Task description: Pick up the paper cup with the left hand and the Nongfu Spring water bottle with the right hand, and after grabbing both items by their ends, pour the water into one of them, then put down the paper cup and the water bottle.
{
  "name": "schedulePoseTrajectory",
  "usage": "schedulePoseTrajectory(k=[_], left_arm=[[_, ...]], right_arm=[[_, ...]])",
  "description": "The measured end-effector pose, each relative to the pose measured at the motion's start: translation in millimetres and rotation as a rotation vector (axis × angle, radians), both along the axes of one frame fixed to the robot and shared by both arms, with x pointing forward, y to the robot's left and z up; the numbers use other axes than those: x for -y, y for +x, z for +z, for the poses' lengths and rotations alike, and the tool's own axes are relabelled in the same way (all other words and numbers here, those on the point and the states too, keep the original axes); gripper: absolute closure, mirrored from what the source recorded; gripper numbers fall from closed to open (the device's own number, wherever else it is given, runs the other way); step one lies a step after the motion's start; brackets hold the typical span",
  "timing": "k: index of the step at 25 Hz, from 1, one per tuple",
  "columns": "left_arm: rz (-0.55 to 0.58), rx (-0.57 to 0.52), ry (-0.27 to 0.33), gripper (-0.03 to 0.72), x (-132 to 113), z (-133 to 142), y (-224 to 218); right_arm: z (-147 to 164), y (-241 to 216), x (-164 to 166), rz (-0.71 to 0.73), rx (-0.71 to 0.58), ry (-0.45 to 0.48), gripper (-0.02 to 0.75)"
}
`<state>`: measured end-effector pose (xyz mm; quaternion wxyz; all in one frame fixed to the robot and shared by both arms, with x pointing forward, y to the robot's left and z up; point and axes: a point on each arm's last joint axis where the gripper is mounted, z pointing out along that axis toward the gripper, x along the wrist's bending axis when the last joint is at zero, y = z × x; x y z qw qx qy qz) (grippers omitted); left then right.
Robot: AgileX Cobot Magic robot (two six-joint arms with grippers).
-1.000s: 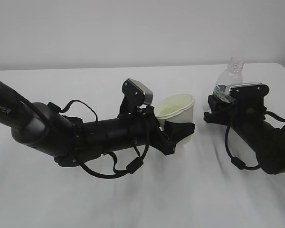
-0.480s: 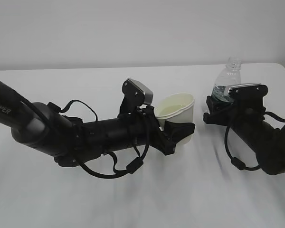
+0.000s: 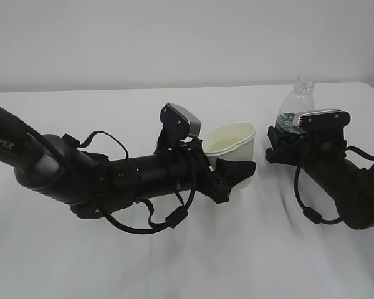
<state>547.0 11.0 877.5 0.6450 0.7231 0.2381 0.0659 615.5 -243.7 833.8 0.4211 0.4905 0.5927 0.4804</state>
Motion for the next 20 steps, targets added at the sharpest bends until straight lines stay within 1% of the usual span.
schedulePoseTrajectory(k=[4,7,13,20], left_arm=[[0.000,0.000,0.000,0.260,0.0,0.0,0.0],[0.000,0.000,0.000,0.260,0.0,0.0,0.0],[0.000,0.000,-0.001,0.260,0.0,0.1,0.0],[-0.001,0.001,-0.002,0.260,0.1,0.2,0.0]], right_arm=[[0.0,-0.1,-0.7,0.009,0.000,-0.002,0.175],[0.0,-0.2,-0.8,0.010,0.000,-0.002,0.150],[0.0,-0.2,-0.9,0.011,0.000,-0.003,0.143],[16.0,-9.1,0.8,0.005,0.014,0.001,0.142]])
